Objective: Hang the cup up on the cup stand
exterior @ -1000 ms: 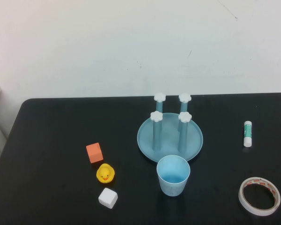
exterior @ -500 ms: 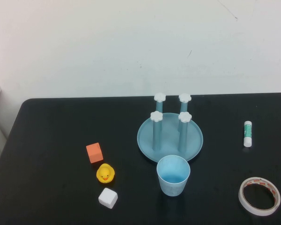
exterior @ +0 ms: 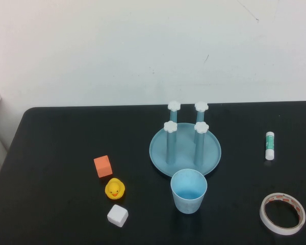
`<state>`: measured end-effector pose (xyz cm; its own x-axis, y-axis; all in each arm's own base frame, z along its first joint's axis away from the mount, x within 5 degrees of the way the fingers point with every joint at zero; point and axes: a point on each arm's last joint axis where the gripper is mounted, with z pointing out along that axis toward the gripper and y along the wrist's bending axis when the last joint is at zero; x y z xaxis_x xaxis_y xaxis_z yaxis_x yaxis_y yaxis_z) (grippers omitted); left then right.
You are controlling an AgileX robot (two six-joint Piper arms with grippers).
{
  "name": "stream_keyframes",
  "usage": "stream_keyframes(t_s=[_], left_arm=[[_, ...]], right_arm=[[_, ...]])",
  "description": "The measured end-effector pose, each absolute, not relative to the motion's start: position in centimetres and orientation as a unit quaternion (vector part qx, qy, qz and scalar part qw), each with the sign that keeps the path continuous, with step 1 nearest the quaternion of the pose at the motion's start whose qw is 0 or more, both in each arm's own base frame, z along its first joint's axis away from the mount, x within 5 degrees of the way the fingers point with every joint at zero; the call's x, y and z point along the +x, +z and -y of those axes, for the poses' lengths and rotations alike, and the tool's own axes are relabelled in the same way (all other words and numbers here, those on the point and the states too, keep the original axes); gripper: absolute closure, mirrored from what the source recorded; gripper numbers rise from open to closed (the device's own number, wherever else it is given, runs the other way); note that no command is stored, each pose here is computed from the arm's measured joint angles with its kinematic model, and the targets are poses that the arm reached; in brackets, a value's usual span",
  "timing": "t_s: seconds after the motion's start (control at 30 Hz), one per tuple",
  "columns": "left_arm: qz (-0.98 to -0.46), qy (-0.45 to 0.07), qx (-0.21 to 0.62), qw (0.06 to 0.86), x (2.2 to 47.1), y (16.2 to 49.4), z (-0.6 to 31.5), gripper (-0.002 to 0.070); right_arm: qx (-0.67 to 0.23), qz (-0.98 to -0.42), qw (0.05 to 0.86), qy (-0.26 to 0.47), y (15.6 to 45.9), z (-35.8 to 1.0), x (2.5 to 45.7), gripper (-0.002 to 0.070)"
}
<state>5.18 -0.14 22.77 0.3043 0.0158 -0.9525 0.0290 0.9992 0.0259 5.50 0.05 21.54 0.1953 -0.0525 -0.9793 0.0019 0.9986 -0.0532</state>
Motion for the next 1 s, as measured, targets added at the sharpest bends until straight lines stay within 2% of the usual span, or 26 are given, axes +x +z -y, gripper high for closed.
stream_keyframes(t_s=[0.1,0.2,0.33,0.5,0.53,0.6,0.8,0.87,1.0], left_arm=[[-0.519,0.0,0.012,0.855,4.6,24.2,0.0,0.0677],[-0.476,0.002,0.007,0.879,4.1,25.0,-0.1,0.0677],[-0.451,0.003,0.005,0.893,3.8,25.4,-0.1,0.0677],[-0.453,0.003,0.005,0.891,3.9,25.4,-0.1,0.0677],[-0.466,0.002,0.006,0.885,4.0,25.3,-0.1,0.0677],[-0.527,-0.005,0.014,0.85,4.1,26.7,0.0,0.0677],[-0.629,-0.007,0.036,0.777,2.7,31.3,0.3,0.0677],[-0.658,-0.007,0.04,0.752,2.9,32.0,0.3,0.0677],[-0.715,-0.014,0.043,0.698,4.0,31.3,0.5,0.0676]], right_arm=[[-0.019,-0.553,0.833,-0.018,23.3,-0.1,5.0,0.0678],[-0.016,-0.51,0.86,-0.015,24.1,-0.1,4.6,0.0678],[-0.015,-0.495,0.869,-0.013,24.4,-0.1,4.4,0.0678],[-0.014,-0.495,0.869,-0.012,24.4,-0.1,4.4,0.0678],[-0.014,-0.499,0.866,-0.012,24.4,-0.1,4.4,0.0678],[-0.016,-0.538,0.843,-0.015,25.1,-0.1,4.5,0.0678],[-0.036,-0.641,0.765,-0.047,29.7,0.1,3.6,0.0678],[-0.048,-0.682,0.727,-0.061,30.7,0.1,4.0,0.0678],[-0.092,-0.77,0.629,-0.062,31.4,-0.2,5.9,0.0678]])
